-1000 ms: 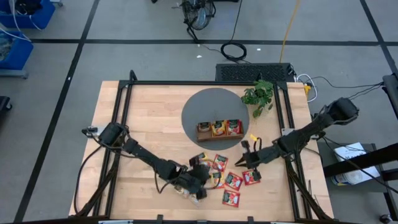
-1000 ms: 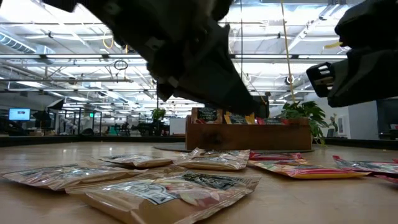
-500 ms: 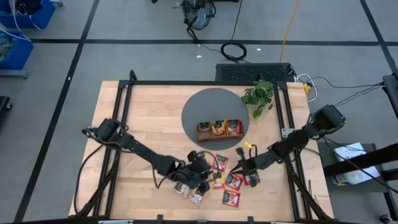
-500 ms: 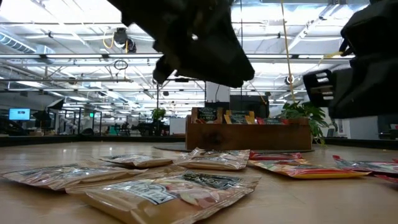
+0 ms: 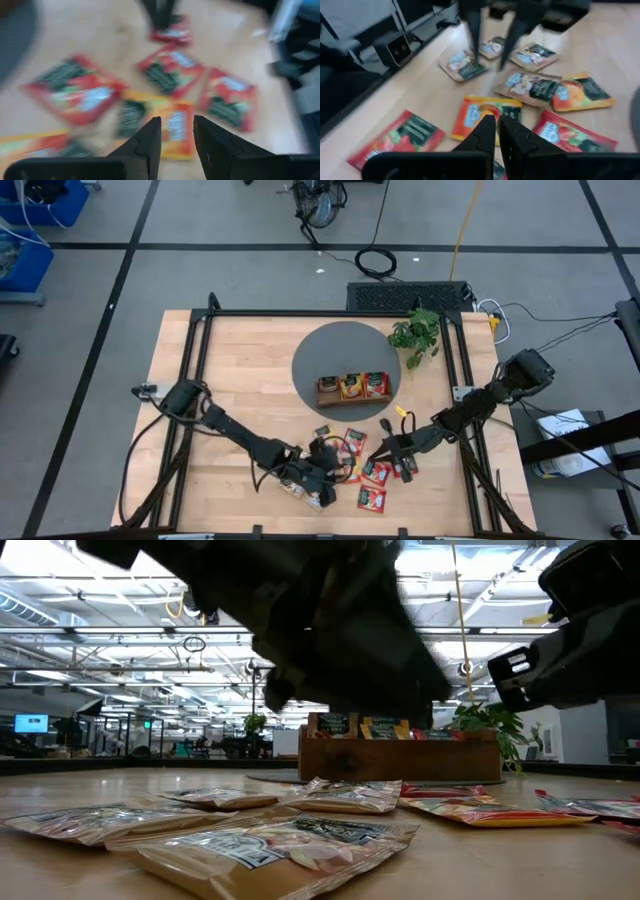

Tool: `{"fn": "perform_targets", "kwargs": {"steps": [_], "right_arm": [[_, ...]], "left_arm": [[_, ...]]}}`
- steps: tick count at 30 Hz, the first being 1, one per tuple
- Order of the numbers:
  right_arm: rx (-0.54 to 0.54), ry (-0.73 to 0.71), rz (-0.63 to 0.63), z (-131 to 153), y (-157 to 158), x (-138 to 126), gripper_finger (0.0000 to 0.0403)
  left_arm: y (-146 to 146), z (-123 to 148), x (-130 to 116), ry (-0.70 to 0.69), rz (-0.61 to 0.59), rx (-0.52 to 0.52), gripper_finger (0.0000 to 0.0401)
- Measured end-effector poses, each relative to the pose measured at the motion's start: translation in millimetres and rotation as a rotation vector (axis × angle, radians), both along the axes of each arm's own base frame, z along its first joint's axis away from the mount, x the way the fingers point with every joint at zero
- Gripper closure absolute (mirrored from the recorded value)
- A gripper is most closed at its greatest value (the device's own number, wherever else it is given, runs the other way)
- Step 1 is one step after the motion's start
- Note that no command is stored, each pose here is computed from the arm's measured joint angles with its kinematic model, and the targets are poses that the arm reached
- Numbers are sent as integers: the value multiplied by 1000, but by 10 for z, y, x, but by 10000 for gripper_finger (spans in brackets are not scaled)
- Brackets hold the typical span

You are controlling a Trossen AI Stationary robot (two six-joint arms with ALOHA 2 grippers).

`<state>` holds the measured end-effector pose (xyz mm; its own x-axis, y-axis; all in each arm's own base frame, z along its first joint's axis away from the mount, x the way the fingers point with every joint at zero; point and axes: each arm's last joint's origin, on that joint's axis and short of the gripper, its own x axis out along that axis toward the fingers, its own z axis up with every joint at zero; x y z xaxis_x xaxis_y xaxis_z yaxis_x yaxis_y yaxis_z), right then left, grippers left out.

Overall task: Pick & Place Tea
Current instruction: Put the orange tea bag into the middle section of the wooden organizer

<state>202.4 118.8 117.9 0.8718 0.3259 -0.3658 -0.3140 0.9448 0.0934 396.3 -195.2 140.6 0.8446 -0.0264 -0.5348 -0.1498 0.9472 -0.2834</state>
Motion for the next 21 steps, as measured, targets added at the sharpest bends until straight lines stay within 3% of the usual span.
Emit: {"fn": "perform_targets", "kwargs": {"steps": [10, 13, 18, 21], "right_arm": [[106, 65, -51, -30, 11, 15, 387], [90, 82, -47, -76, 64, 99, 387], [18, 95, 42, -184, 226, 329, 387], [22, 99, 117, -220, 361, 485, 387]], "left_arm": [[-74, -299, 40, 10, -30, -26, 283], [-75, -297, 40, 9, -31, -26, 283], [-39, -288, 58, -11, -6, 35, 283], [70, -292, 109, -2, 18, 13, 283]]}}
